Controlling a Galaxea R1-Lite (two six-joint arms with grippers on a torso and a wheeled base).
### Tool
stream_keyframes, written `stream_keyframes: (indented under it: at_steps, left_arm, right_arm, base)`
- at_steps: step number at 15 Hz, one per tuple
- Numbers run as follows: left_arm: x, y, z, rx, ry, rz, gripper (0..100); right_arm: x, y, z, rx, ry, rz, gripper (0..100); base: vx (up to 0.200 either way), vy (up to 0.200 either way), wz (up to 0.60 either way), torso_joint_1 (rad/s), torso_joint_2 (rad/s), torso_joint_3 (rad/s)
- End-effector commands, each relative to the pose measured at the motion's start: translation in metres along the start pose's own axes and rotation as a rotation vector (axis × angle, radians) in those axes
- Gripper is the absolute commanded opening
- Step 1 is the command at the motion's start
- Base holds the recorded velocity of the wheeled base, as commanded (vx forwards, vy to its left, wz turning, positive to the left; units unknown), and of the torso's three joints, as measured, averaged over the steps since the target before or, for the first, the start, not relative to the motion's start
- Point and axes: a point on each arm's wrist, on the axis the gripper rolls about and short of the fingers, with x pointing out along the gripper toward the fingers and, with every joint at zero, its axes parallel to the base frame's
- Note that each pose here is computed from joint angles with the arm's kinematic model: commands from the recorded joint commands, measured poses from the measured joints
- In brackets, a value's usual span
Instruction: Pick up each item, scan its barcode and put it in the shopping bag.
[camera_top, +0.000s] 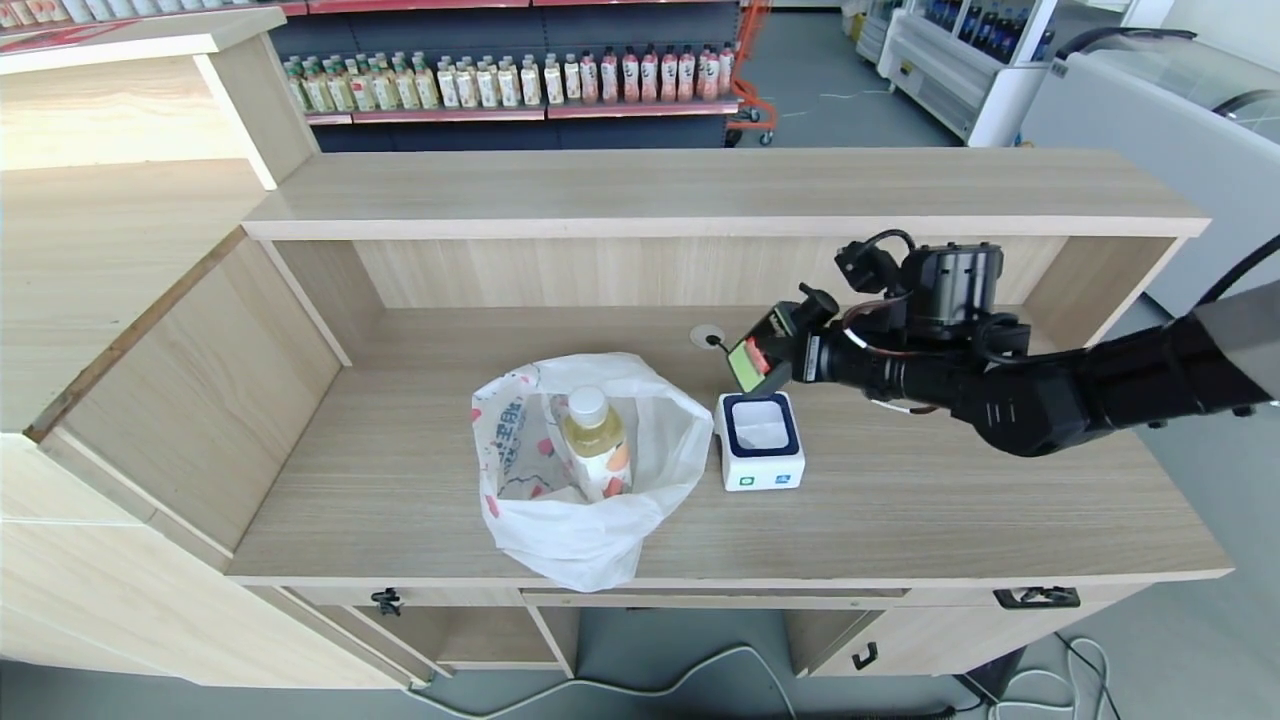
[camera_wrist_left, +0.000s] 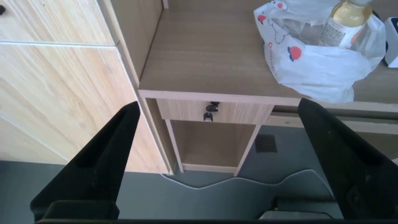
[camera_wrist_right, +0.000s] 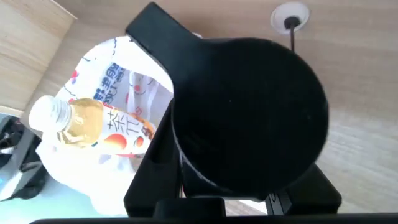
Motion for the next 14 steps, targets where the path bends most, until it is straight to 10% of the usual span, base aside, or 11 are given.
stream_keyframes:
  at_steps: [1, 14]
  left_arm:
    - [0.0, 0.0, 0.0, -0.002, -0.001, 0.0, 100]
    - [0.0, 0.0, 0.0, 0.003, -0.001, 0.0, 100]
  right_arm:
    - [-0.056, 0.003, 0.058, -0.19, -0.168, -0.109, 0]
    - [-0.123, 0.033, 0.005, -0.315, -0.003, -0.263, 0]
  base:
    - [0.0, 0.0, 0.0, 0.0, 0.0, 0.0]
    - [0.0, 0.015, 0.0, 0.001, 0.0, 0.0]
